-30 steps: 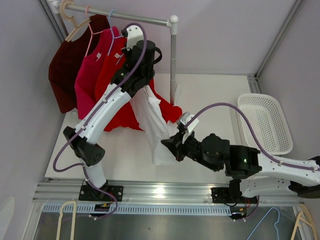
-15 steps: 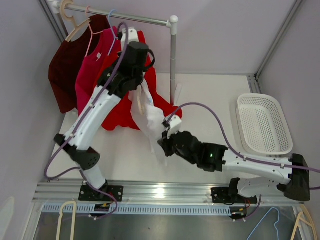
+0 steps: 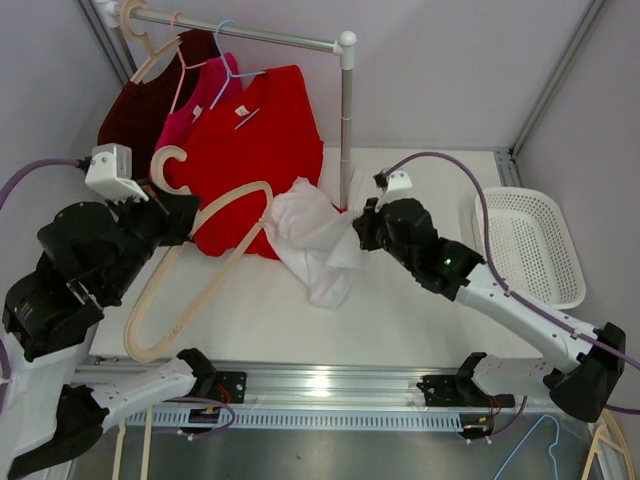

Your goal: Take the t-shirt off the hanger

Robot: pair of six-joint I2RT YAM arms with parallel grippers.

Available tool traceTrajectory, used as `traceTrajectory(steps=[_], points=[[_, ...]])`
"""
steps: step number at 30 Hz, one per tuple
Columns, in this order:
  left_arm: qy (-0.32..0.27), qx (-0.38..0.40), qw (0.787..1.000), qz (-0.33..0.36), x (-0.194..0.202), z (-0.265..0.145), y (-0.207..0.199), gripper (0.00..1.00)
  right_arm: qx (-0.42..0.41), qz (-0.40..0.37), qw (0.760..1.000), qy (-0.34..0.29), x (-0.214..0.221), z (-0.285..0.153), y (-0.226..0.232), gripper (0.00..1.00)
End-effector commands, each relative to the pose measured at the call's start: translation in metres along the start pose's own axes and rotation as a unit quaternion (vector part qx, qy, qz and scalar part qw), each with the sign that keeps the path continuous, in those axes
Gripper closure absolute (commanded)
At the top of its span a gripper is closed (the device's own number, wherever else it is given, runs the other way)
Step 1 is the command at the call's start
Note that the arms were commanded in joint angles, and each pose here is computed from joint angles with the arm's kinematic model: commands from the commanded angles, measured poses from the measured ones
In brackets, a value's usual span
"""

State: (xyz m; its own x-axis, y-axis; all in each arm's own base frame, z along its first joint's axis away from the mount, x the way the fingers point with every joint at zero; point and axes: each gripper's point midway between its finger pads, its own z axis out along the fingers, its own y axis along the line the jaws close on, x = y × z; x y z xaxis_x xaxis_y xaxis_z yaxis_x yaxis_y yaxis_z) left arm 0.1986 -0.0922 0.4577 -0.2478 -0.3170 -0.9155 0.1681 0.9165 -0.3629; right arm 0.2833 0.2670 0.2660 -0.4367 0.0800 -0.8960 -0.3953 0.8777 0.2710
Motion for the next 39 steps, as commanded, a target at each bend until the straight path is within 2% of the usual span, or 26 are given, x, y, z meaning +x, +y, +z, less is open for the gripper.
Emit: traceTrajectory(steps=[1, 2, 4, 6, 7, 8, 10, 12, 14, 15, 17, 19, 21, 25, 27, 28, 29, 30, 31, 33, 39], points=[[0.012, -0.045, 0.999, 0.027, 0.013, 0.031, 0.006, 0.99, -0.012, 0.025, 0.993, -0.117, -0.105, -0.045, 0.004, 1.00], [0.007, -0.048, 0.998, 0.029, 0.010, 0.035, 0.006, 0.99, 0.002, 0.020, 0.986, -0.164, -0.147, -0.065, 0.000, 1.00], [0.000, -0.060, 0.998, 0.026, 0.007, 0.041, 0.009, 0.99, 0.047, -0.001, 0.977, -0.209, -0.187, -0.085, -0.020, 1.00], [-0.019, -0.063, 0.998, 0.015, 0.002, 0.053, 0.010, 0.99, 0.117, -0.015, 0.950, -0.288, -0.248, -0.123, -0.046, 1.00], [-0.022, -0.059, 0.998, 0.009, 0.001, 0.057, 0.008, 0.99, 0.158, -0.023, 0.939, -0.306, -0.267, -0.126, -0.069, 1.00], [-0.032, -0.051, 0.998, -0.002, -0.001, 0.067, 0.005, 0.99, 0.179, -0.019, 0.918, -0.354, -0.305, -0.159, -0.076, 1.00], [-0.047, -0.040, 0.998, -0.003, -0.006, 0.077, -0.001, 0.99, 0.224, -0.034, 0.897, -0.380, -0.337, -0.167, -0.096, 1.00], [-0.075, -0.038, 0.996, -0.001, -0.022, 0.090, -0.007, 0.99, 0.290, -0.037, 0.843, -0.451, -0.380, -0.214, -0.117, 1.00], [-0.082, -0.042, 0.996, 0.008, -0.028, 0.100, -0.010, 0.99, 0.332, -0.040, 0.805, -0.490, -0.405, -0.233, -0.135, 1.00], [-0.096, -0.046, 0.994, 0.006, -0.043, 0.104, -0.015, 0.99, 0.337, -0.033, 0.778, -0.529, -0.424, -0.263, -0.135, 1.00], [-0.106, -0.053, 0.993, 0.010, -0.057, 0.107, -0.018, 0.99, 0.349, -0.036, 0.759, -0.549, -0.441, -0.267, -0.145, 1.00], [-0.108, -0.065, 0.992, 0.014, -0.065, 0.118, -0.020, 0.99, 0.370, -0.033, 0.720, -0.586, -0.457, -0.300, -0.157, 1.00], [-0.119, -0.064, 0.991, 0.011, -0.076, 0.122, -0.022, 0.99, 0.397, -0.039, 0.702, -0.590, -0.463, -0.301, -0.177, 1.00], [-0.132, -0.061, 0.989, 0.015, -0.082, 0.140, -0.023, 0.99, 0.436, -0.022, 0.696, -0.570, -0.456, -0.301, -0.220, 1.00], [-0.132, -0.065, 0.989, 0.015, -0.083, 0.154, -0.017, 0.99, 0.452, 0.001, 0.716, -0.532, -0.435, -0.278, -0.253, 1.00], [-0.131, -0.062, 0.989, 0.012, -0.084, 0.156, -0.018, 0.99, 0.463, 0.008, 0.706, -0.536, -0.426, -0.295, -0.259, 1.00], [-0.128, -0.053, 0.990, 0.010, -0.083, 0.162, -0.020, 0.99, 0.468, 0.016, 0.707, -0.530, -0.416, -0.292, -0.269, 1.00], [-0.130, -0.052, 0.990, 0.011, -0.083, 0.164, -0.019, 0.99, 0.468, 0.039, 0.724, -0.505, -0.393, -0.266, -0.292, 1.00], [-0.129, -0.047, 0.990, 0.013, -0.082, 0.167, -0.021, 0.99, 0.474, 0.049, 0.717, -0.509, -0.384, -0.281, -0.298, 1.00], [-0.127, -0.037, 0.991, 0.020, -0.081, 0.172, -0.025, 0.99, 0.481, 0.083, 0.731, -0.476, -0.351, -0.258, -0.327, 1.00], [-0.134, -0.029, 0.990, 0.029, -0.083, 0.176, -0.028, 0.99, 0.507, 0.120, 0.744, -0.418, -0.298, -0.240, -0.359, 1.00]])
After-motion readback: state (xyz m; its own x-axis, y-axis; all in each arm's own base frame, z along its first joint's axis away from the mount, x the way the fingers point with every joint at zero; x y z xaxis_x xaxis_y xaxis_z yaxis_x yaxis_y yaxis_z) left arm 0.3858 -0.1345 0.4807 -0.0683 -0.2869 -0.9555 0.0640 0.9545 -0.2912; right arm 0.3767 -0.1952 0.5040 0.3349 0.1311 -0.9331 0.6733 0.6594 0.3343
